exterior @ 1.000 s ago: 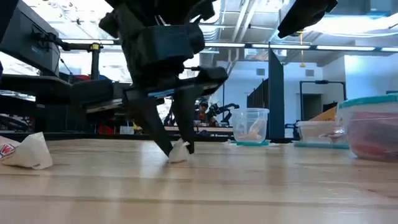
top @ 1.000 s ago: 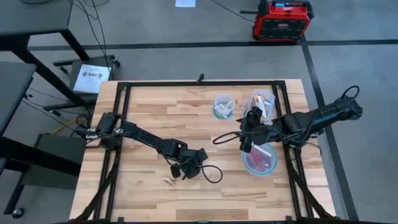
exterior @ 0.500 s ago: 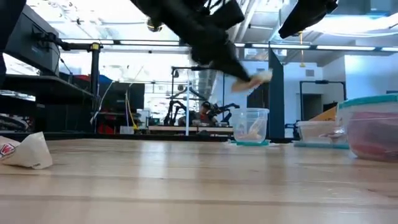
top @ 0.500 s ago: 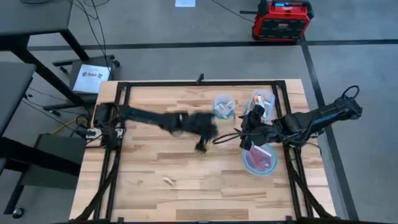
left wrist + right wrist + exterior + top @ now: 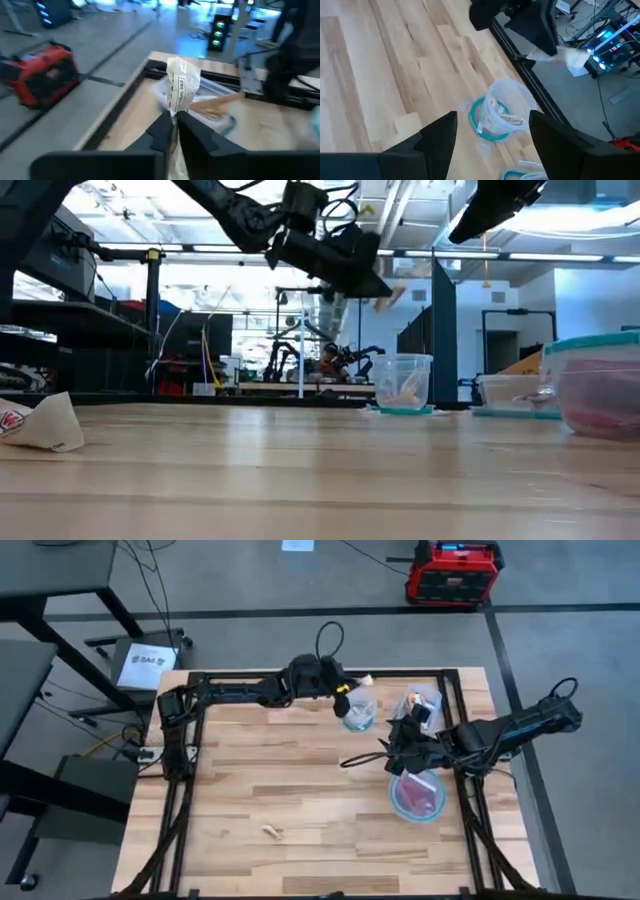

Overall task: Sort candy
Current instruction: Put the white candy into the small round transparent bin

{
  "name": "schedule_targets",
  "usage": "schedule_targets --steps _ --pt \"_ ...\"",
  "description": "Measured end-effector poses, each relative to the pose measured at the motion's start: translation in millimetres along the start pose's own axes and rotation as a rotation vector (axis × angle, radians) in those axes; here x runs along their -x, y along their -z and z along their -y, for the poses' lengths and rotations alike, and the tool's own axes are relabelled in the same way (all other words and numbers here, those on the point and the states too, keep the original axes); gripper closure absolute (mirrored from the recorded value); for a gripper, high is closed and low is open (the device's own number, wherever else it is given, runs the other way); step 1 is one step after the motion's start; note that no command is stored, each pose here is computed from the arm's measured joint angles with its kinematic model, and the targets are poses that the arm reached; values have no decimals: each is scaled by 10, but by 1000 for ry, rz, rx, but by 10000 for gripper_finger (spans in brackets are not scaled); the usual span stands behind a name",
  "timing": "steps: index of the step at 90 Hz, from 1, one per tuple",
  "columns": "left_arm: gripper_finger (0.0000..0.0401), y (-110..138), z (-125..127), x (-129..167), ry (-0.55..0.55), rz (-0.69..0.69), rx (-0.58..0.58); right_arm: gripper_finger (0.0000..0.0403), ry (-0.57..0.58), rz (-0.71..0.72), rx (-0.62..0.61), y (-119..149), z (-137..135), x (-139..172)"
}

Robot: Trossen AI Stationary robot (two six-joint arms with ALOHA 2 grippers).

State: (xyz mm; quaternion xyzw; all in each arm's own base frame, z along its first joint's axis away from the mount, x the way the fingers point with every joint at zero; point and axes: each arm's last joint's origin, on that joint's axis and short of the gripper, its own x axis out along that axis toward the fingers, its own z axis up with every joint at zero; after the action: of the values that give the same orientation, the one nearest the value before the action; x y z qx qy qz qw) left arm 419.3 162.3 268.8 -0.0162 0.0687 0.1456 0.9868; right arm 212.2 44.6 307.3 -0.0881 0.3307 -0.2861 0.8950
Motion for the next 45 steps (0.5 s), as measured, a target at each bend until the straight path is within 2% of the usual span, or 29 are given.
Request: schedule_targets --steps 8,17,29,45 --pt "306 38 49 -9 28 -63 -31 171 5 -2 -7 0 8 -7" --pt "262 56 98 5 48 -143 -129 171 6 -3 -13 0 10 -8" --pt "230 -29 221 254 109 -430 -239 171 1 -9 -21 8 7 -5" --pt "226 -104 708 804 306 -796 -335 171 -9 -13 13 26 -14 20"
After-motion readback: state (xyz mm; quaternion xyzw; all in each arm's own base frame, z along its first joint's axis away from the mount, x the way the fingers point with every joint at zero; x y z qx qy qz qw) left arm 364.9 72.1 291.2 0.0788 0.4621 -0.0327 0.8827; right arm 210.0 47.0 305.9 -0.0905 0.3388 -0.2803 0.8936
